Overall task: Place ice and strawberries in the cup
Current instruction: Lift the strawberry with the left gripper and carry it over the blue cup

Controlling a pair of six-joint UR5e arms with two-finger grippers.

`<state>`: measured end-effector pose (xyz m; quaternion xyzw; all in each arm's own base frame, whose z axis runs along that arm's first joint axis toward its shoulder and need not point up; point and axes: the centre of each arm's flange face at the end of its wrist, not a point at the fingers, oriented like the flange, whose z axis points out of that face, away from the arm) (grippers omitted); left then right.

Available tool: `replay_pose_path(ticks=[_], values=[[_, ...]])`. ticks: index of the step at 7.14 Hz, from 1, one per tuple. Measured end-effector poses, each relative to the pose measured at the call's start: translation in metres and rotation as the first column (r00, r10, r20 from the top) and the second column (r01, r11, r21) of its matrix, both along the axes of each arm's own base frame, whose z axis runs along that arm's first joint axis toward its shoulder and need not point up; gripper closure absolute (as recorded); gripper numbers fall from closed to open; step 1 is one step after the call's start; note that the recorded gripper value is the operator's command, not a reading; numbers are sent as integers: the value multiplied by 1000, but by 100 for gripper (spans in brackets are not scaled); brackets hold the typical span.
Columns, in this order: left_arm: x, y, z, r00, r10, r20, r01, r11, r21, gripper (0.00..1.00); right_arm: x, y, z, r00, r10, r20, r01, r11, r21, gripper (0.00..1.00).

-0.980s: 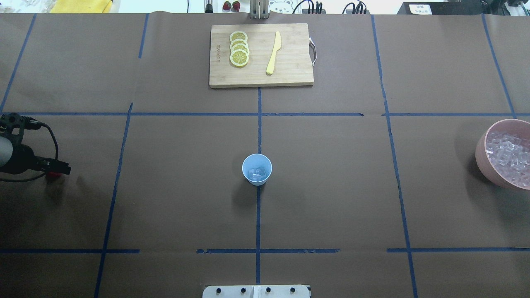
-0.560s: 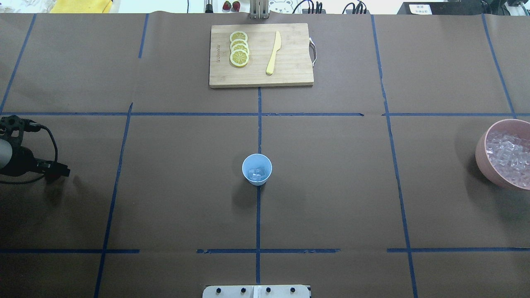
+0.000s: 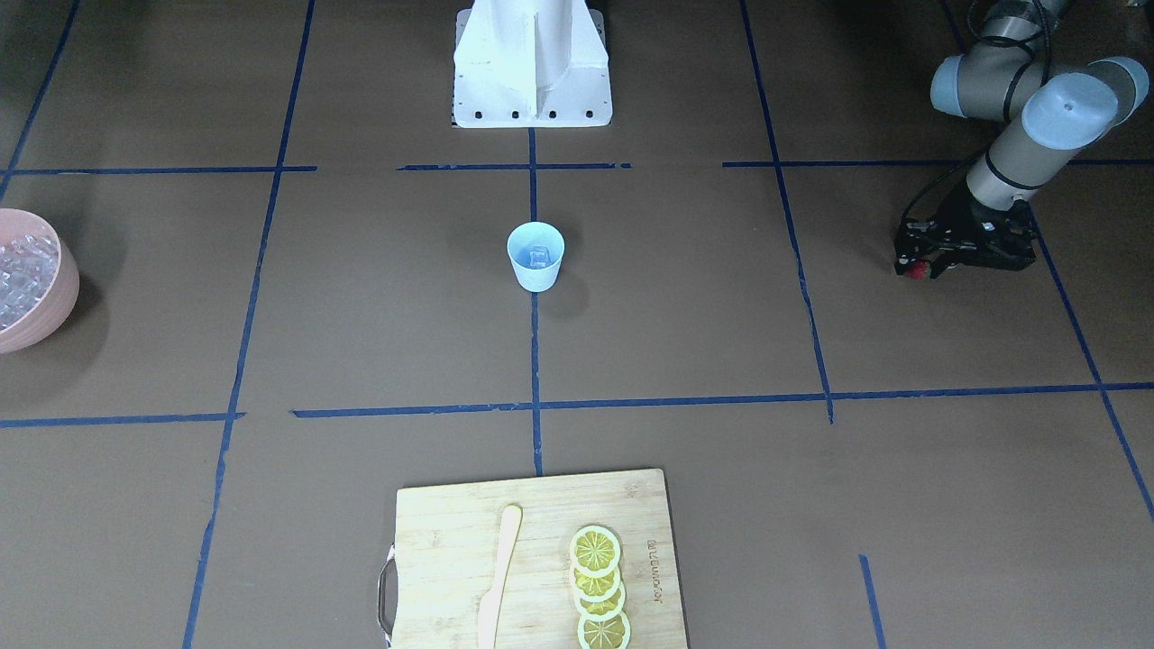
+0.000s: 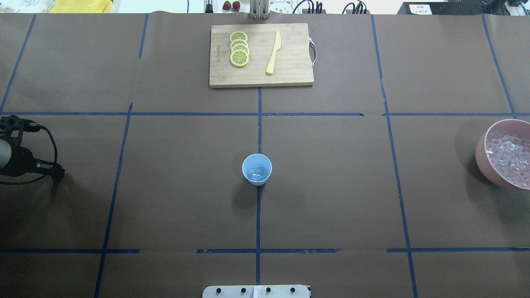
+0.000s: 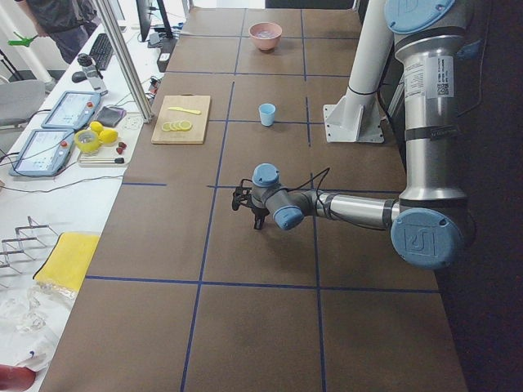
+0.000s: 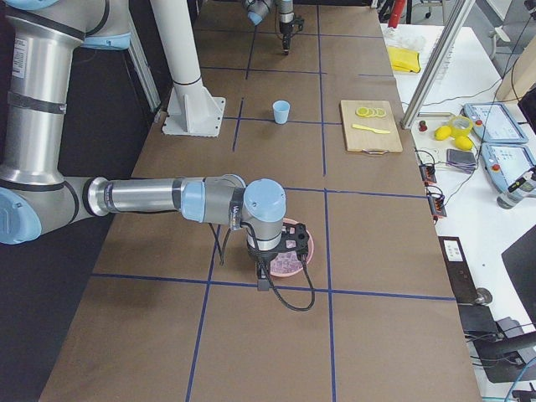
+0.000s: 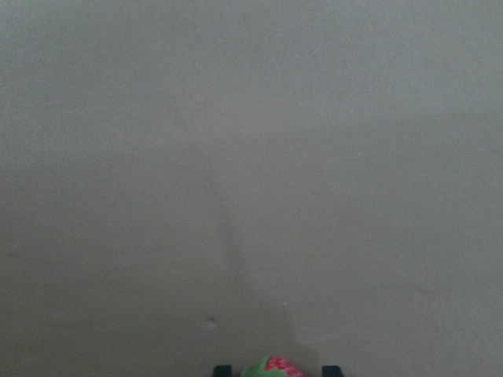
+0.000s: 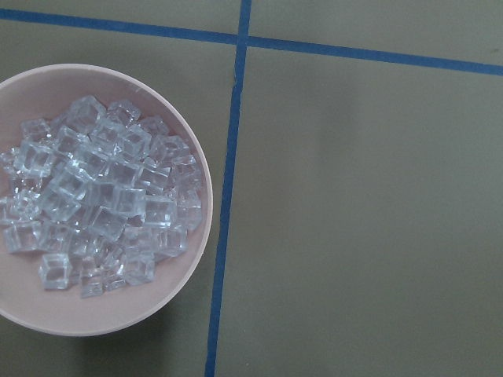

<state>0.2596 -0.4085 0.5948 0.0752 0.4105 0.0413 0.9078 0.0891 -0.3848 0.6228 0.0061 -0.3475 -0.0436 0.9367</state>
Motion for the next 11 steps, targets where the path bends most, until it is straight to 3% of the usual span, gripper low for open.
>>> replay_pose_path(ticks=[3,11], values=[[-2,0,-35,1000,3,-14,-3,1000,8,100,0,0,-1,1000,0,1,0,1000,1,1],[-30,36,-244,999,29,15,-28,998,-53,99,0,1,0,1000,0,2,0,1000,0,1]])
